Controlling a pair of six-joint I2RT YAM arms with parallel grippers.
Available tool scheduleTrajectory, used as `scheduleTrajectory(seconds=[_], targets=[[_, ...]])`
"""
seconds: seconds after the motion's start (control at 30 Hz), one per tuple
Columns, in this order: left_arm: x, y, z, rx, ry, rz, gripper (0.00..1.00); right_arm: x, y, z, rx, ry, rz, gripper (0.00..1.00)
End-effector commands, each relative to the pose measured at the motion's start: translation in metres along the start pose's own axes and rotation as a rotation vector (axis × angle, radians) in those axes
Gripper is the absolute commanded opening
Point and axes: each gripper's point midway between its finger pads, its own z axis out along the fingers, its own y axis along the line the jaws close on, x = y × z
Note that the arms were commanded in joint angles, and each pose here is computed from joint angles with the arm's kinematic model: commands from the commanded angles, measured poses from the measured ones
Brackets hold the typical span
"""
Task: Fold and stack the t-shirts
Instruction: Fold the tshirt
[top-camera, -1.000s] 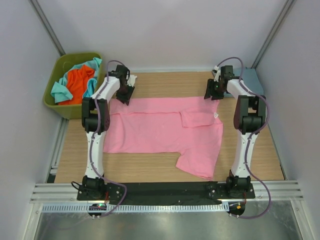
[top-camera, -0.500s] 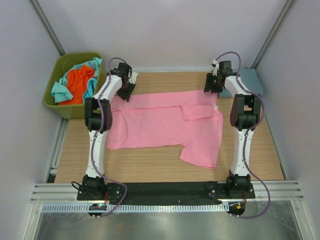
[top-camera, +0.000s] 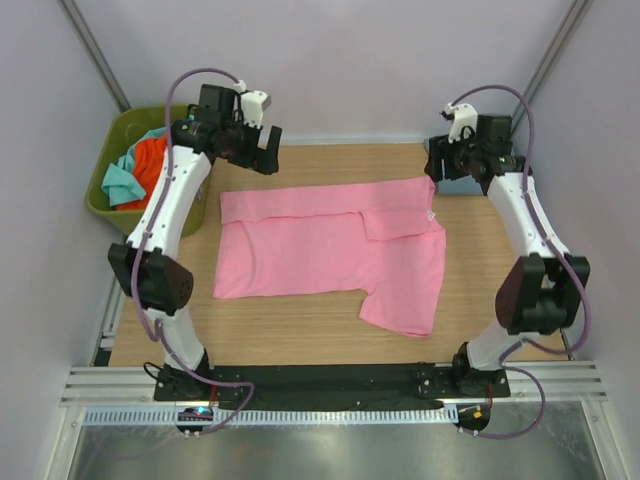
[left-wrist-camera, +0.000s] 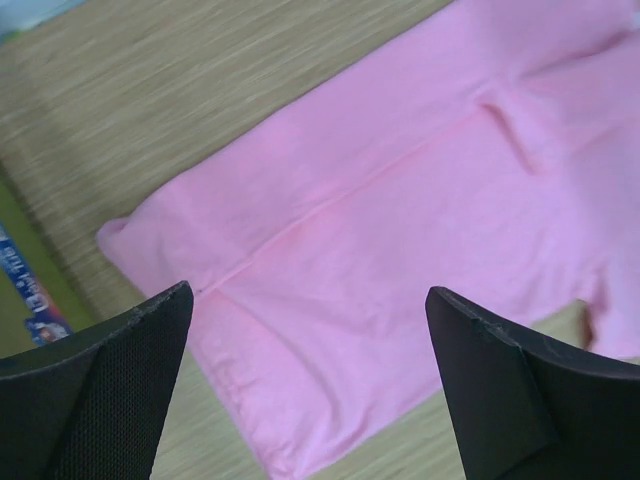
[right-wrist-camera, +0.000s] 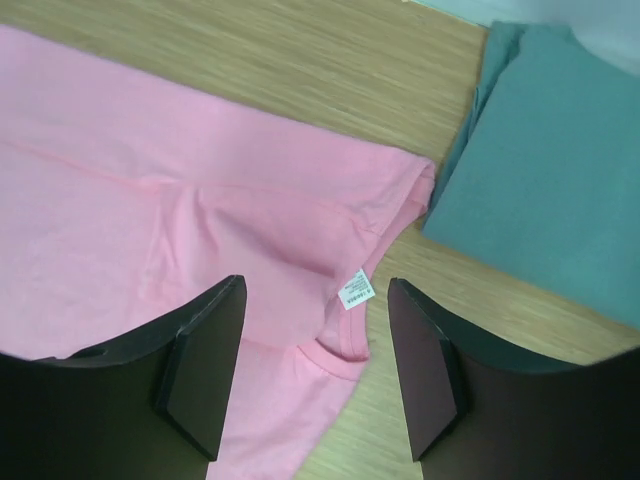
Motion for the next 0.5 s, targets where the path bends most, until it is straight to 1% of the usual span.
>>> scheduleTrajectory(seconds=[0.0,0.03,0.07,0.1,0.13,0.17,0.2,0.23,0.27,0.3,0.33,0.37,0.4,0.43,0.47], targets=[[0.03,-0.049,-0.008,0.262,0.094,-0.114,1.0,0.041,0.037,-0.024,-0.167,0.04,-0.205,0.65],[0.036,-0.055,-0.01,0.295,0.105,-0.111,1.0,0.06,0.049,-0.034,-0.218,0.087,-0.234,0.64],[0.048,-0.061,-0.015,0.339,0.124,-0.115,1.0,0.07,0.054,-0.041,-0.253,0.089,-0.343,0.63],[0.055,-0.06,-0.018,0.368,0.132,-0.151,1.0,0.102,0.073,-0.043,-0.312,0.149,-0.396,0.61],[0.056,-0.067,-0.02,0.428,0.128,-0.222,0.99,0.107,0.081,-0.06,-0.314,0.134,-0.478,0.6],[0.076,-0.069,-0.015,0.455,0.177,-0.27,1.0,0.119,0.088,-0.066,-0.328,0.139,-0.535,0.59],[0.083,-0.07,-0.016,0.466,0.191,-0.29,1.0,0.154,0.092,-0.067,-0.361,0.176,-0.623,0.6],[0.092,-0.068,-0.012,0.449,0.213,-0.296,1.0,0.162,0.096,-0.074,-0.363,0.162,-0.677,0.6],[0.107,-0.062,-0.006,0.414,0.249,-0.296,0.98,0.157,0.099,-0.083,-0.335,0.099,-0.737,0.61],[0.113,-0.056,-0.001,0.381,0.256,-0.284,0.94,0.178,0.108,-0.085,-0.368,0.1,-0.798,0.61],[0.119,-0.051,0.003,0.349,0.267,-0.275,0.89,0.184,0.112,-0.089,-0.38,0.089,-0.831,0.62],[0.13,-0.035,0.008,0.25,0.291,-0.262,0.89,0.184,0.119,-0.098,-0.384,0.058,-0.874,0.62],[0.134,-0.027,0.012,0.212,0.291,-0.218,0.88,0.195,0.128,-0.1,-0.432,0.058,-0.926,0.61],[0.139,-0.019,0.014,0.173,0.304,-0.201,0.84,0.212,0.136,-0.11,-0.49,0.094,-0.948,0.61],[0.15,-0.005,0.017,0.091,0.339,-0.185,0.83,0.217,0.141,-0.119,-0.522,0.091,-0.982,0.6]])
